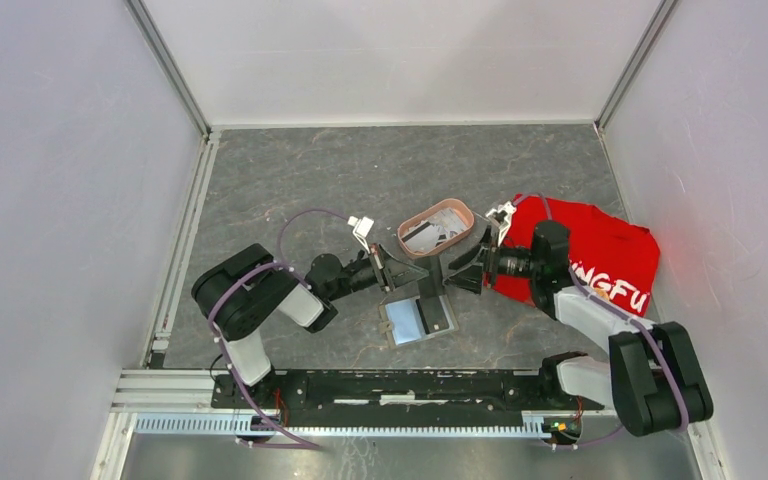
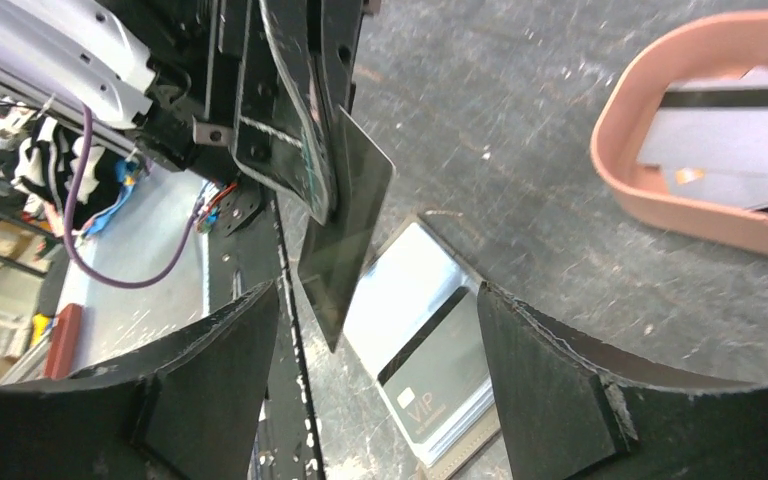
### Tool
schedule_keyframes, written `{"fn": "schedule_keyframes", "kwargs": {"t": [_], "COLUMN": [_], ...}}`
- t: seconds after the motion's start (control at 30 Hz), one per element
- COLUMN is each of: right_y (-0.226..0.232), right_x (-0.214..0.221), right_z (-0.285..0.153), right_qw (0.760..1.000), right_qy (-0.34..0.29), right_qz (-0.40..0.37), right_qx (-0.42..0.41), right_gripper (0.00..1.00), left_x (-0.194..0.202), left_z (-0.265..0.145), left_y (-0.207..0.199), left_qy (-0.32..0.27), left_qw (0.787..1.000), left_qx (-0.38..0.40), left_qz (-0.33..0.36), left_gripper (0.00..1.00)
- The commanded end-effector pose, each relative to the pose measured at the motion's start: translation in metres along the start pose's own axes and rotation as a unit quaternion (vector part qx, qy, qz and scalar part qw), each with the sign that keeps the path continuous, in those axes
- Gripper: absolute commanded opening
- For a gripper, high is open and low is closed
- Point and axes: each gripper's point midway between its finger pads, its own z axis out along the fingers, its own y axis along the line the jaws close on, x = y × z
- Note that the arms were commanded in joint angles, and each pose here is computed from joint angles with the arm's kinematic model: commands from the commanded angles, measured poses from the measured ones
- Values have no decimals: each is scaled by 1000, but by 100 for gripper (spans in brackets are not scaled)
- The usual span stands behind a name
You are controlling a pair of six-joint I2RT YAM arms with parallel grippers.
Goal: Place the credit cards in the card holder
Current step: Pick up the credit card from the storage box.
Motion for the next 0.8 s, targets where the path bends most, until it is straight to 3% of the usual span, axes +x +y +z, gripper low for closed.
{"fn": "schedule_keyframes", "kwargs": {"t": [0.0,0.27,0.47,0.63,0.73,0.77], "right_y": [11,24,23,28,28,27], "right_x": [6,8,3,-2,-2,0], "right_z": [9,17,20,20,20,20], "right_qw": [998,997,997,997,997,997], "right_qy": [30,39,28,20,18,18], "right_qz": [-17,-18,7,24,30,32], "right_qx": [-47,-70,-67,-77,-73,-70], "right_gripper": [77,58,50,29,2,0], "left_x": [-15,-12,-12,-11,-12,-14], "left_z": [-6,-4,-4,-5,-7,-9], "left_y": [-57,-54,-56,-56,-55,-55], "left_qy": [-6,4,6,4,-3,-10], "left_qw": [990,990,989,990,990,991], "left_qx": [125,126,129,127,121,118], "left_qz": [70,69,69,68,67,69], "left_gripper": [2,2,2,2,5,10]}}
